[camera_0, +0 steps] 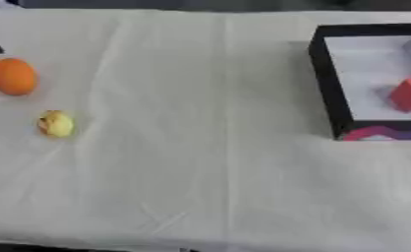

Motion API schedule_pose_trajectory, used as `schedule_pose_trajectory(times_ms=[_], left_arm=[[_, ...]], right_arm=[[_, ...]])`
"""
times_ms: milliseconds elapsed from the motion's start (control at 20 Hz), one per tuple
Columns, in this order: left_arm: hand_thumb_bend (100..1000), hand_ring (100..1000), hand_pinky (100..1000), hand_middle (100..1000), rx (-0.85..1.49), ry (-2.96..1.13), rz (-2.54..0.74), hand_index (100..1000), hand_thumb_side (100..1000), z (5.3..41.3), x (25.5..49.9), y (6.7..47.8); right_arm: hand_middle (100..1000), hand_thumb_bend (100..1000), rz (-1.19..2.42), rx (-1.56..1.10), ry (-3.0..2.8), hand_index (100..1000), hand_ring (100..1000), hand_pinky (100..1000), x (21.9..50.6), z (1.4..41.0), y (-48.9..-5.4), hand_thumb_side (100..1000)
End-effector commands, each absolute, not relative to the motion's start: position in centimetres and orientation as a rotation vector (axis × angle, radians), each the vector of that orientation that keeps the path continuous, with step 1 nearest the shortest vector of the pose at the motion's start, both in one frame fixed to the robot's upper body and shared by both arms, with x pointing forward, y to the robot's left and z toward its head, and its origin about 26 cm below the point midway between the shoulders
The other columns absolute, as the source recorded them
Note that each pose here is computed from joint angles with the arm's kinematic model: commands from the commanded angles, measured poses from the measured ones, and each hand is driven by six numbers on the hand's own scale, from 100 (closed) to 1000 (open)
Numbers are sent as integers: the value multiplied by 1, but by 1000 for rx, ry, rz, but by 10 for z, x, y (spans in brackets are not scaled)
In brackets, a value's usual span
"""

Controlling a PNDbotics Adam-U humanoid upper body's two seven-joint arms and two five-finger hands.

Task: Pick up the objects with one hand, pass them to the other hand, and then place them into the box on the other side of the table.

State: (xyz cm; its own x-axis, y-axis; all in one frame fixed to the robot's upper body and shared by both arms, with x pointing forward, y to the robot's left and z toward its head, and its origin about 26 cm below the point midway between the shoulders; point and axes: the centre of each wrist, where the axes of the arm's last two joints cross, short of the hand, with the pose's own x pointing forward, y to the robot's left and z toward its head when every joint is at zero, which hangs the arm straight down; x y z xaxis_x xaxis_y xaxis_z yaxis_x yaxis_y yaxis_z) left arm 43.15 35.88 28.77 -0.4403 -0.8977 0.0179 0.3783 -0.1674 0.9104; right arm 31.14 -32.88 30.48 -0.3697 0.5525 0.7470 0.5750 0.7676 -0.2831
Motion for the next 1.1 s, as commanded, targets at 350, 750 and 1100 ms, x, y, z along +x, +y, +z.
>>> schedule_pose_trajectory(times_ms=[350, 750, 1100], left_arm=[[817, 810, 867, 781, 790, -1081, -1765, 835, 245, 257, 457, 333], [709, 794, 850, 767, 820, -1061, -1729, 821, 211, 214, 472, 314], [401, 769, 839, 736, 831, -1154, -1631, 795, 244, 206, 480, 303]], right_arm=[[755, 100, -100, -831, -2063, 927, 793, 874, 312, 307, -332, 305], [752, 100, -109, -811, -2052, 926, 790, 875, 314, 302, -331, 312], [746, 100, -105, -794, -2043, 925, 786, 874, 316, 300, -330, 305]])
